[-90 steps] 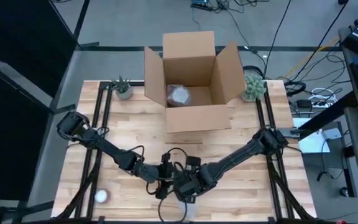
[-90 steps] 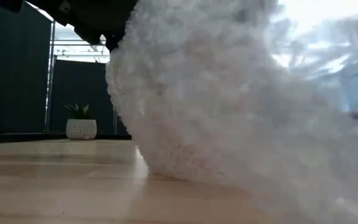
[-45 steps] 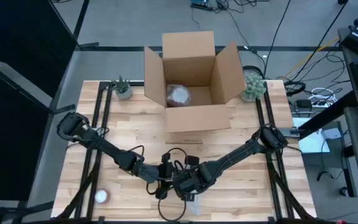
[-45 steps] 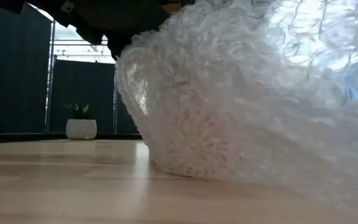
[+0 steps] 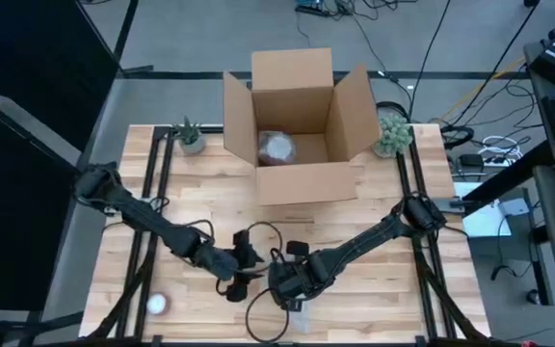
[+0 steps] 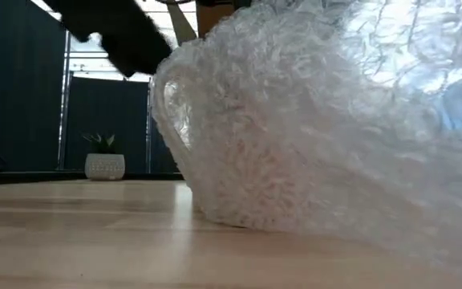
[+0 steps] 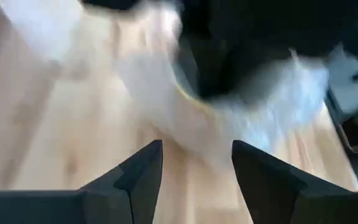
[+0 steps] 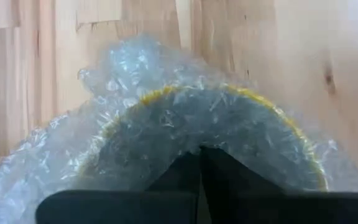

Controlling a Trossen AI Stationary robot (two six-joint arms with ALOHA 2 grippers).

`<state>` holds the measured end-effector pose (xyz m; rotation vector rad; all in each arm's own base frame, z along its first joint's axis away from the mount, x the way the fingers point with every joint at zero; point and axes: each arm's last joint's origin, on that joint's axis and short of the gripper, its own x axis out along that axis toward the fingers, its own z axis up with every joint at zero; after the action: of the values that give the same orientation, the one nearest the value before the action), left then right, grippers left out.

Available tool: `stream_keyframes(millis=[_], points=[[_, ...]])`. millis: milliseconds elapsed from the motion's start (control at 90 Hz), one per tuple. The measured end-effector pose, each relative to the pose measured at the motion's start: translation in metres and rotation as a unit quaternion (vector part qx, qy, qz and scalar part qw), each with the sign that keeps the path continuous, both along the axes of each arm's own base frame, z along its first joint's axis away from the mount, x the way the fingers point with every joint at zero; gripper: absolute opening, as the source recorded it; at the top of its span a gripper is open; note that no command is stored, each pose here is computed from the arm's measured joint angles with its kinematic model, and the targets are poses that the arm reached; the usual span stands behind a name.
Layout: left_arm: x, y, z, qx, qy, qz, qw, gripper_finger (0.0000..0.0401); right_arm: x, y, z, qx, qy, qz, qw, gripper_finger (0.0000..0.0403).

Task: Wrap mug
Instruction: Wrap the orange mug with the transparent bubble wrap

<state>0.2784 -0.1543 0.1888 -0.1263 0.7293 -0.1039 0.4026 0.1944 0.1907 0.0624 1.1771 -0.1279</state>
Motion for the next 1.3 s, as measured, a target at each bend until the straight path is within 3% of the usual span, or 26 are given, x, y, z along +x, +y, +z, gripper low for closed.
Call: stream_keyframes(millis=[156, 333, 578, 822, 967, 1089, 1300], points=[[0.002, -0.016, -0.020, -0.008, 0.011, -0.009, 1.000, 0.0183, -0.001, 0.000, 0.000, -0.002, 0.002, 0.004, 1.000, 0.0000], [0.018, -0.033, -0.037, -0.059, -0.046, -0.032, 0.997, 0.0183, -0.002, 0.000, 0.000, -0.009, 0.008, 0.023, 1.000, 0.0000], [0.039, -0.051, -0.046, -0.097, -0.084, -0.053, 0.990, 0.0183, -0.005, 0.001, -0.001, -0.014, 0.033, 0.062, 0.997, 0.0000], [0.061, -0.069, -0.050, -0.102, -0.086, -0.064, 0.989, 0.0183, -0.012, 0.000, 0.008, -0.020, 0.043, 0.095, 0.994, 0.0000], [0.051, -0.064, -0.033, -0.089, -0.039, -0.075, 0.992, 0.0183, -0.018, 0.000, 0.025, -0.021, 0.022, 0.077, 0.997, 0.0000], [0.032, -0.055, -0.003, -0.074, -0.003, -0.074, 0.994, 0.0183, -0.024, -0.002, 0.042, -0.019, 0.005, 0.065, 0.998, 0.0000], [0.012, -0.042, 0.037, -0.041, -0.025, -0.049, 0.998, 0.0183, -0.024, 0.000, 0.042, -0.013, 0.003, 0.060, 0.998, 0.0000]])
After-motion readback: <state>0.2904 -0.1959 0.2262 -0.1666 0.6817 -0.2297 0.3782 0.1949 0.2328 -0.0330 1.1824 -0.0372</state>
